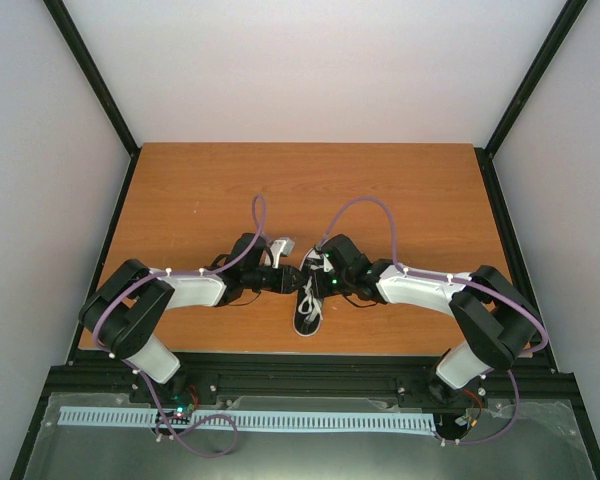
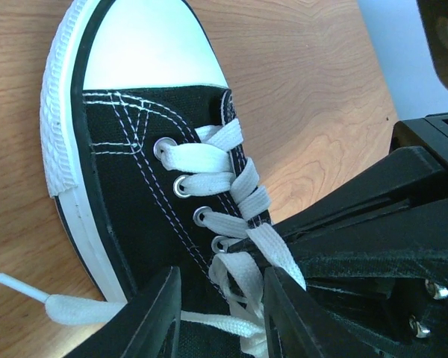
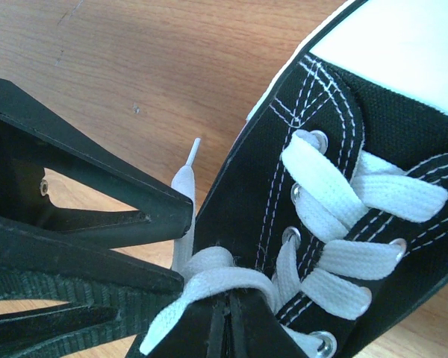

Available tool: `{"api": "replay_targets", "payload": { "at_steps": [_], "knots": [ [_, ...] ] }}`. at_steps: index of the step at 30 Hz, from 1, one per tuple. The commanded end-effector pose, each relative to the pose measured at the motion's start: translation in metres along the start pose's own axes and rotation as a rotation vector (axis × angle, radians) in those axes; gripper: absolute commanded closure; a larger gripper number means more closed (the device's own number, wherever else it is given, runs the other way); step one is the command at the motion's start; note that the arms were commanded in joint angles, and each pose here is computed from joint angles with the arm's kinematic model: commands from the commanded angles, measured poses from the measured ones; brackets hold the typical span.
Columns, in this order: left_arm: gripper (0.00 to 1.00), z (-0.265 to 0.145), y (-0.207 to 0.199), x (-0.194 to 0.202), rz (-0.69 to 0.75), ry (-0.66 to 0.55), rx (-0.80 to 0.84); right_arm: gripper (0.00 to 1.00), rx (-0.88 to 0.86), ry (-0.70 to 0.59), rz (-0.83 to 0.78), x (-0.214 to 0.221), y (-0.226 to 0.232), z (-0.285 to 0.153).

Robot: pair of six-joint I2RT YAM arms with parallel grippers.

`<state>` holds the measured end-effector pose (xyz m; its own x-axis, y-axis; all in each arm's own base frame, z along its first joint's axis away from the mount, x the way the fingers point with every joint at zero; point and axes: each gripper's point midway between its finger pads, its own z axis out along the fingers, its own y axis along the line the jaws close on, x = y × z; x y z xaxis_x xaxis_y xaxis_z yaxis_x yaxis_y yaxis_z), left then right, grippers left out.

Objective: Tie the shoes

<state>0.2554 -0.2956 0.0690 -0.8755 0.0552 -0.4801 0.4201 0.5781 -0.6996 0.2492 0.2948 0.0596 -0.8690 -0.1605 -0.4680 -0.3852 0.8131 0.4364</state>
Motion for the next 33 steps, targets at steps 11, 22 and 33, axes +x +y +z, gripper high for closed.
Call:
{"api": "replay_targets", "payload": {
  "at_steps": [11,22,33],
  "knots": [
    [0.62,0.0059,-0.0091,-0.0047,0.013,0.004,0.063,0.97,0.019,0.015,0.002,0.0063,-0.0053,-0.0002],
    [0.59,0.0009,-0.0136,-0.0076,0.017,-0.015,0.070,0.97,0.016,0.017,0.002,0.0065,-0.0049,0.0007],
    [0.62,-0.0040,-0.0081,-0.0077,-0.008,-0.036,0.030,0.97,0.017,0.017,0.002,0.0059,-0.0047,0.0005]
  ]
}}
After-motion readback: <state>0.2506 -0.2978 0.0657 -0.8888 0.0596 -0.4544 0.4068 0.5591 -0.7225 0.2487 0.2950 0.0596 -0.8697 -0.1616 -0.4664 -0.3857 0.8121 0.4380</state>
